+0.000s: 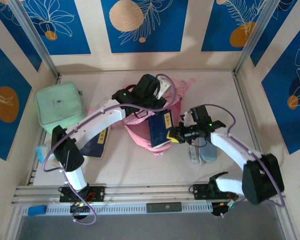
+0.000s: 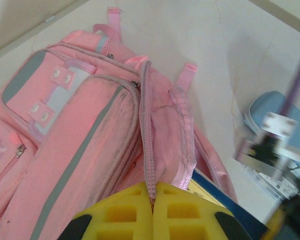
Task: Pack the student bag
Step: Place the book in the student bag.
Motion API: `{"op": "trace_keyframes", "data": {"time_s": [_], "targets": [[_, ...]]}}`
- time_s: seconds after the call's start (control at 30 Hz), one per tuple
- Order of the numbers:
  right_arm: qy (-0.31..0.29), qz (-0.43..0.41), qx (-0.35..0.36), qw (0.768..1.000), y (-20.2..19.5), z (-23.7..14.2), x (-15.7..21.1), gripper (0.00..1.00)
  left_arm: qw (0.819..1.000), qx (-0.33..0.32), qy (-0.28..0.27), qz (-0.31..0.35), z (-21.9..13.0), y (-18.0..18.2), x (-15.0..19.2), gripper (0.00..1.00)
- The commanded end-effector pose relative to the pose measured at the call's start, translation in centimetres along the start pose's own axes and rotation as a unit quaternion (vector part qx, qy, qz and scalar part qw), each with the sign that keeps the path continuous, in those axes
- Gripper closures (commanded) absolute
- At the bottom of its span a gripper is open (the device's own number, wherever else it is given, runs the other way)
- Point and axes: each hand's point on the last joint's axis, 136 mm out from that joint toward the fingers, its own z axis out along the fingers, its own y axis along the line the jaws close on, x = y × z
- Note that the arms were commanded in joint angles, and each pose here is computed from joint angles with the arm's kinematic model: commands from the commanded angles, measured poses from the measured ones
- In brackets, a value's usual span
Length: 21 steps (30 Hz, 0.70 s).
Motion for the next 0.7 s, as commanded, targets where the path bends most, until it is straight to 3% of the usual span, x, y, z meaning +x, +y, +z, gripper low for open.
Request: {"op": "trace_keyframes", "data": {"time_s": [0.0, 0.07, 0.13, 0.27, 0.4, 0.57, 0.67], "targets": [[-0.047, -0.085, -0.042, 0.994, 4.4, 0.8, -4.5, 1.0, 0.995, 0.02, -0.095, -0.008, -4.3, -0.8, -4.8, 1.0], [-0.057, -0.096, -0.029, 0.993, 4.2, 2.0, -6.1, 0.99, 0.995, 0.021, -0.097, -0.006, -4.4, -0.9, -4.8, 1.0], [-0.063, -0.077, -0.022, 0.995, 3.4, 3.1, -7.6, 0.92, 0.995, 0.012, -0.099, -0.008, -4.3, -0.5, -4.9, 1.0], [-0.08, -0.058, 0.027, 0.995, 1.2, 4.4, -10.5, 0.7, 0.995, 0.009, -0.103, -0.011, -3.9, -0.4, -5.1, 1.0], [-0.083, -0.036, 0.049, 0.995, -0.3, 3.6, -10.3, 0.53, 0.995, -0.004, -0.1, -0.011, -3.7, 0.0, -5.0, 1.0], [-0.116, -0.037, 0.128, 0.984, -2.5, 1.0, -7.7, 0.52, 0.995, -0.004, -0.099, -0.009, -3.6, 0.0, -4.9, 1.0], [-0.106, -0.045, 0.136, 0.984, -2.6, 1.4, -5.3, 0.63, 0.995, -0.003, -0.099, -0.009, -3.5, 0.0, -4.9, 1.0]]}}
